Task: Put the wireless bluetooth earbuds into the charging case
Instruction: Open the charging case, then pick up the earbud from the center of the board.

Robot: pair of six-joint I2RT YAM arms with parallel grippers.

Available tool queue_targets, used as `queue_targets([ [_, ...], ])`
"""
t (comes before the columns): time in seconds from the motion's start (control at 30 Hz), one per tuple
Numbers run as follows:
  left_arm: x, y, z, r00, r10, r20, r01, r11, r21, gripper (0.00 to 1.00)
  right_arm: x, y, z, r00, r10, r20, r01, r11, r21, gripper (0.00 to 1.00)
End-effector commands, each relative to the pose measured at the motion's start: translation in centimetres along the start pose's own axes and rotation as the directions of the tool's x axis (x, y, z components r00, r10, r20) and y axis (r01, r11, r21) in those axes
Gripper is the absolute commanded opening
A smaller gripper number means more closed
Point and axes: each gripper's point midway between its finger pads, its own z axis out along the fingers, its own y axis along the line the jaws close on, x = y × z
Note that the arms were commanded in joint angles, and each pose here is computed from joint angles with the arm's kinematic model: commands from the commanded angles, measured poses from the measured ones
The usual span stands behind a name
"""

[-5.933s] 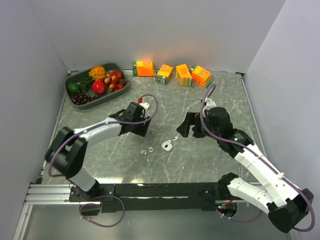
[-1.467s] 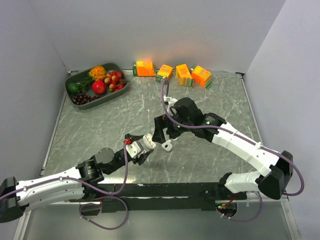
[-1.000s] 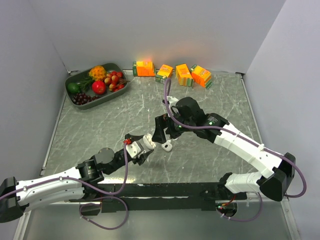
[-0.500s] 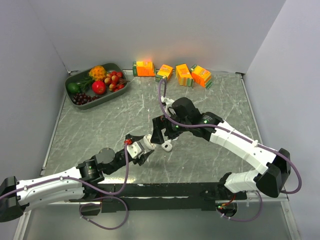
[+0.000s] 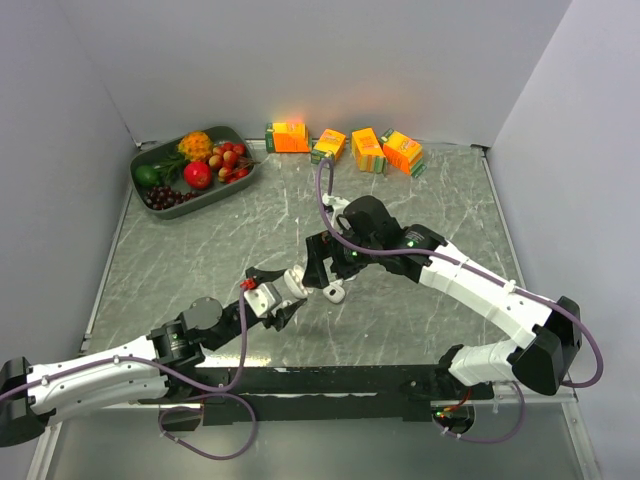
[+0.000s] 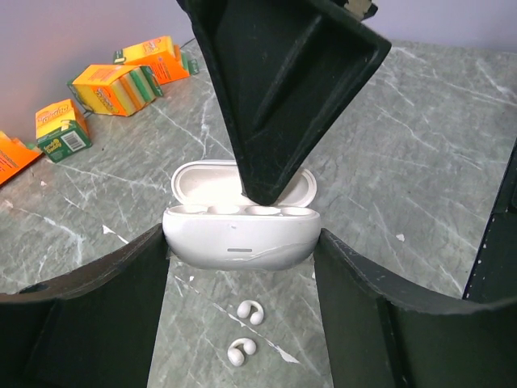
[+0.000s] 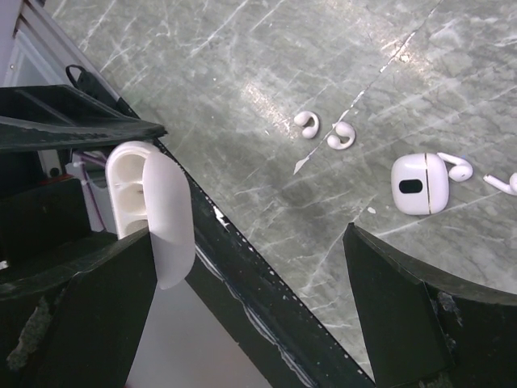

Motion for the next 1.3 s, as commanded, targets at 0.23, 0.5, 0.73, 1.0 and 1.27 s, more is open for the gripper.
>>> queue_targets([
  [0.23,-2.5,0.4,-0.2,0.996,-0.040,0.080,0.041,0.999,-0.018,0.01,-0.6,-0.1,-1.7,0.999,0.009,0.050,-0.010,1.000,0.011,1.00],
  [0.5,-2.6,0.7,-0.1,0.995,-0.054,0.090,0.057,0.997,-0.042,0.01,-2.0,2.3,-4.0,0.992,-0.033,0.122,0.044,0.996,-0.082,1.00],
  [0.73,-5.1,1.5,-0.4,0.971,-0.106,0.215,0.123,0.990,-0.068,0.01,-3.7,3.0,-6.4,0.960,-0.076,0.270,0.103,0.991,-0.087,1.00],
  [1.0,-4.7,2.8,-1.7,0.942,-0.199,0.272,0.240,0.962,-0.127,0.01,-0.5,-2.7,-3.1,0.963,-0.050,0.266,0.027,0.996,0.089,0.96],
  [1.27,-3.6,5.9,-4.5,0.916,-0.282,0.287,0.361,0.890,-0.278,0.01,2.5,-4.2,3.4,0.996,-0.039,0.077,0.034,0.998,0.058,0.82],
])
